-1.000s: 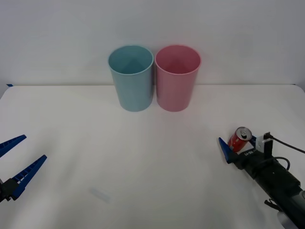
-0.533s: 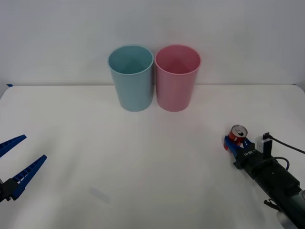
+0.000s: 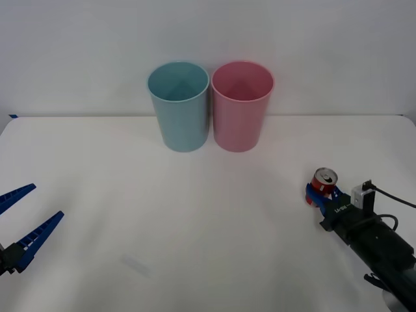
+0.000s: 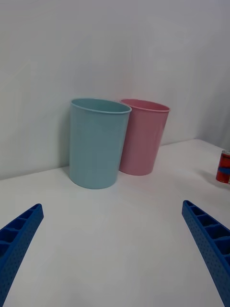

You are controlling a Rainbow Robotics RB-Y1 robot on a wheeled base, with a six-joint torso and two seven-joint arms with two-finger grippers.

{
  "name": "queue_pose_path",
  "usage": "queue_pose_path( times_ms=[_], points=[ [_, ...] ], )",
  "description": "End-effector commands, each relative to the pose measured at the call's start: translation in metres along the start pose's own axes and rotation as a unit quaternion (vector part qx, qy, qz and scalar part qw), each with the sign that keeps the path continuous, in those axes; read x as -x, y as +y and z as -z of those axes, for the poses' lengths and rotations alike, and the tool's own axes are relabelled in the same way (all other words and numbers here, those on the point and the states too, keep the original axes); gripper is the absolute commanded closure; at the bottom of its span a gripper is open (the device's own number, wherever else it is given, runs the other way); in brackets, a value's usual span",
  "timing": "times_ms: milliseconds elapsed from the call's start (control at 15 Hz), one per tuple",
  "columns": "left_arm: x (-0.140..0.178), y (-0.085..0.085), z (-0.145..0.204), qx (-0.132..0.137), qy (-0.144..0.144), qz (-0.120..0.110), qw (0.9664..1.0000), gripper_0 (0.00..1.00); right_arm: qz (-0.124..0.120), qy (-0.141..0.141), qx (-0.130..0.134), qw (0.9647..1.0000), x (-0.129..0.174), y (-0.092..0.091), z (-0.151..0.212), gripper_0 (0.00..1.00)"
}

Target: Grasp the object on the table and drop it into the matching bin: aluminum can to the light blue bin, PET bottle to the pink bin.

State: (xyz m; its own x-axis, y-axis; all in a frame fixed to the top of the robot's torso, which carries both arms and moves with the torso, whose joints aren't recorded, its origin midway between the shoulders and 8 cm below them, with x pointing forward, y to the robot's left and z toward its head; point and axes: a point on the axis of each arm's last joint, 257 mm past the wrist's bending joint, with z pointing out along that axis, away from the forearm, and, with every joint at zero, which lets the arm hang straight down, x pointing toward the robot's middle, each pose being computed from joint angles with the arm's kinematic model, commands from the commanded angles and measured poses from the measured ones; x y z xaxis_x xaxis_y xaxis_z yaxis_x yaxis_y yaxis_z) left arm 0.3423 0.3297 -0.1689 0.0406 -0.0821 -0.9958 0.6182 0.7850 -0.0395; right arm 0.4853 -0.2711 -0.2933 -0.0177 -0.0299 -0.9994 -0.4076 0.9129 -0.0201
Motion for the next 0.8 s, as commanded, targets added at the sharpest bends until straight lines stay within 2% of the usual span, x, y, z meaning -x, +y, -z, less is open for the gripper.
queue_pose_path(
  times_ms=[67,400,667,800],
  points=[
    [0.000,0.000,0.000,0.000,0.000,0.000,1.0000,0.00,-0.016,-0.006,0.018,0.9997,0.013,0.012,0.009,1.00],
    [0.000,0.000,0.000,0.000,0.000,0.000,1.0000,0.00,-0.052,-0.014,0.060,0.9967,0.050,0.041,0.025,1.00],
    [0.000,0.000,0.000,0.000,0.000,0.000,1.0000,0.00,-0.080,-0.026,0.093,0.9921,0.082,0.061,0.024,1.00],
    [0.000,0.000,0.000,0.000,0.000,0.000,1.0000,0.00,-0.084,-0.034,0.105,0.9903,0.101,0.069,0.021,1.00]
  ],
)
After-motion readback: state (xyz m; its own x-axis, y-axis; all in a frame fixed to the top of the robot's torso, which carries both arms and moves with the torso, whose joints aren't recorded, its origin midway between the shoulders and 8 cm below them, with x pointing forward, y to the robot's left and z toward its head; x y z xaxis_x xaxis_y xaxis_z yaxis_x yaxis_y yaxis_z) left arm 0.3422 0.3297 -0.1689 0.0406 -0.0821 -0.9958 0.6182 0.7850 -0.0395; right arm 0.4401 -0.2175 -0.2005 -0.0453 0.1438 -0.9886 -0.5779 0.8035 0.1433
